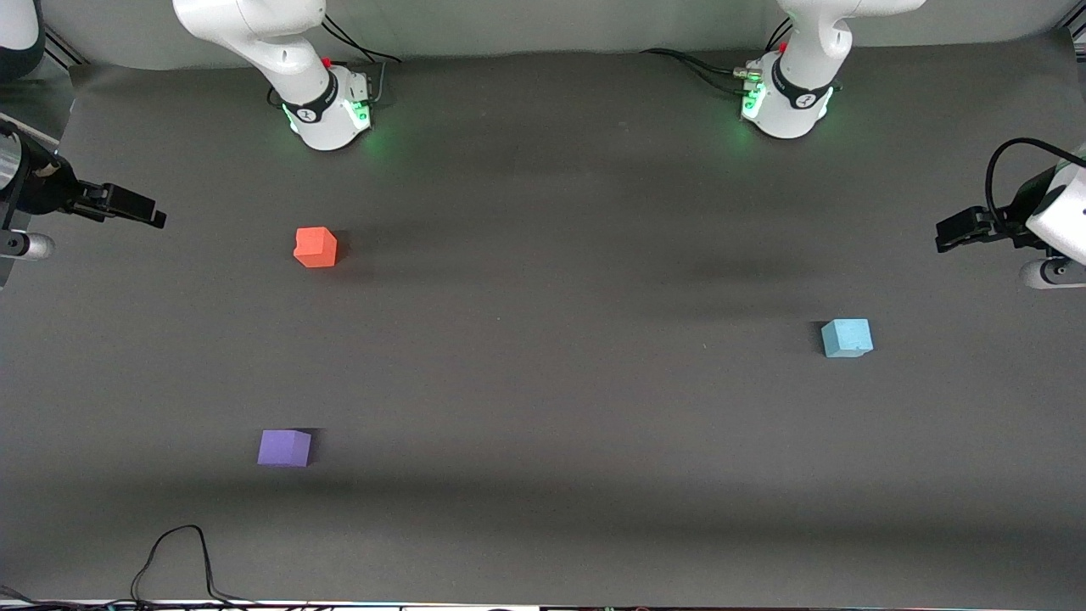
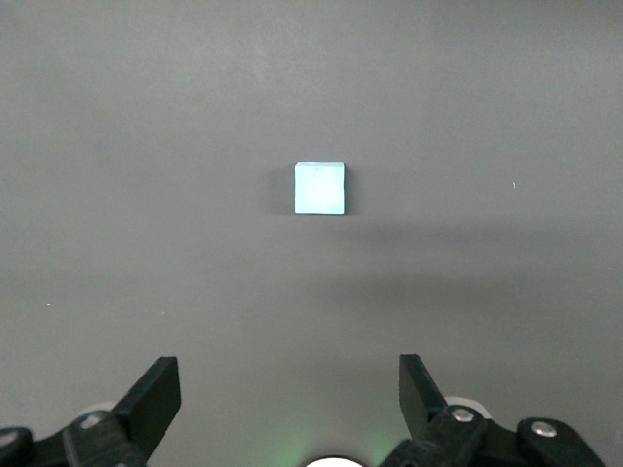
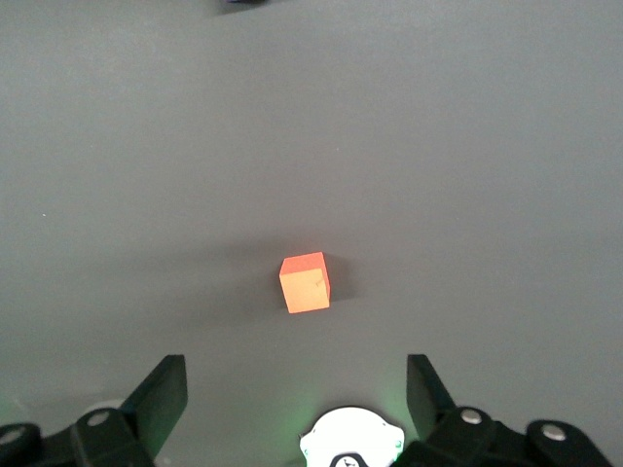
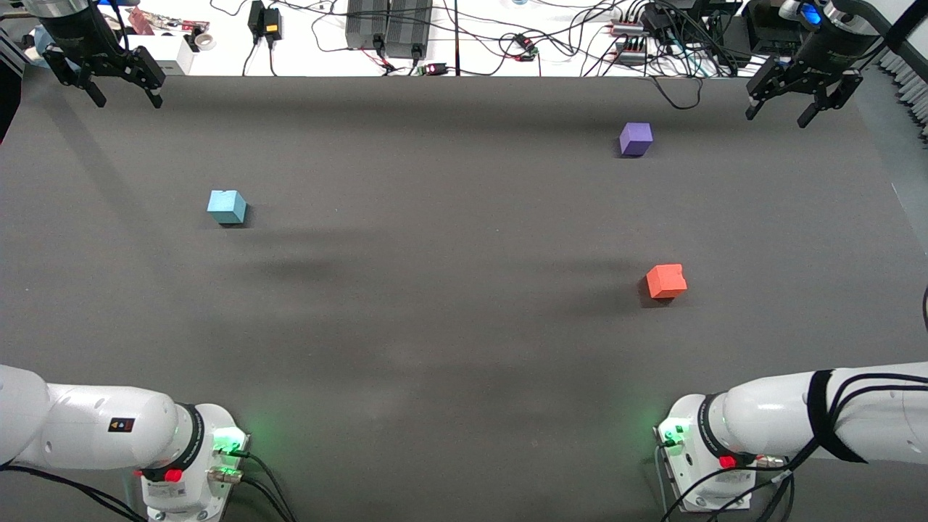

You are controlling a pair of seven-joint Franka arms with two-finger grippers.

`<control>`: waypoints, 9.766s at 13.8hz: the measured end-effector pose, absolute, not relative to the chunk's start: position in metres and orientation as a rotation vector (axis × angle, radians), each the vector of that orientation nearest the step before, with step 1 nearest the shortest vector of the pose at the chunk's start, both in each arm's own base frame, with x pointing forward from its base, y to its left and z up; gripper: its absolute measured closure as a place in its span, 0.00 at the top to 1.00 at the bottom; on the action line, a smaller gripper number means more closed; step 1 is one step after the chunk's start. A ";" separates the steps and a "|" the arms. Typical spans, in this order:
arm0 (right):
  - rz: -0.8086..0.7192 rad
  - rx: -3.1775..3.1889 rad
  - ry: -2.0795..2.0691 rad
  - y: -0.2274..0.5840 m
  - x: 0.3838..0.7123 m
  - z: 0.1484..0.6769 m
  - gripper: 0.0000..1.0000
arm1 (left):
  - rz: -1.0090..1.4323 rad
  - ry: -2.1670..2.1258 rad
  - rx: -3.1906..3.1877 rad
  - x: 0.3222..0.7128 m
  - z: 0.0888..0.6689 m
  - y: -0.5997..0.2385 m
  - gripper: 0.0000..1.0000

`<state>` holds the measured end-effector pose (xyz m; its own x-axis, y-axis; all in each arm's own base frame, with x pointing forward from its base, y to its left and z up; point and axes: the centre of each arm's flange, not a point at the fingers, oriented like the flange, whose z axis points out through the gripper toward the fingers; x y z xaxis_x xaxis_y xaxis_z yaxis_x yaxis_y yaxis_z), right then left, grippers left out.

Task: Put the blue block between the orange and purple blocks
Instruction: 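Move the left gripper toward the light blue block, then grasp the light blue block with the left gripper, then carry the blue block with the left gripper toward the table middle, then set down the blue block while the right gripper reaches toward it, then grasp the blue block with the right gripper while the left gripper withdraws, then carry the blue block with the right gripper toward the purple block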

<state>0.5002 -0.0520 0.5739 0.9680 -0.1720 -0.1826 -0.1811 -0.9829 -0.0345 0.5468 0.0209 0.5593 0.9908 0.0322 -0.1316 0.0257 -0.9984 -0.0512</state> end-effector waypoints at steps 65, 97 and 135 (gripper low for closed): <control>0.138 -3.129 -0.144 -0.024 0.516 0.576 1.00 | 0.267 -0.499 -3.130 0.493 0.549 -0.452 0.59; 0.241 -3.056 -0.257 0.153 0.534 0.506 1.00 | 0.034 -0.425 -3.044 0.605 0.469 -0.306 1.00; 0.210 -3.170 -0.354 0.472 0.523 0.247 0.60 | 0.154 -0.097 -3.085 0.546 0.577 0.014 1.00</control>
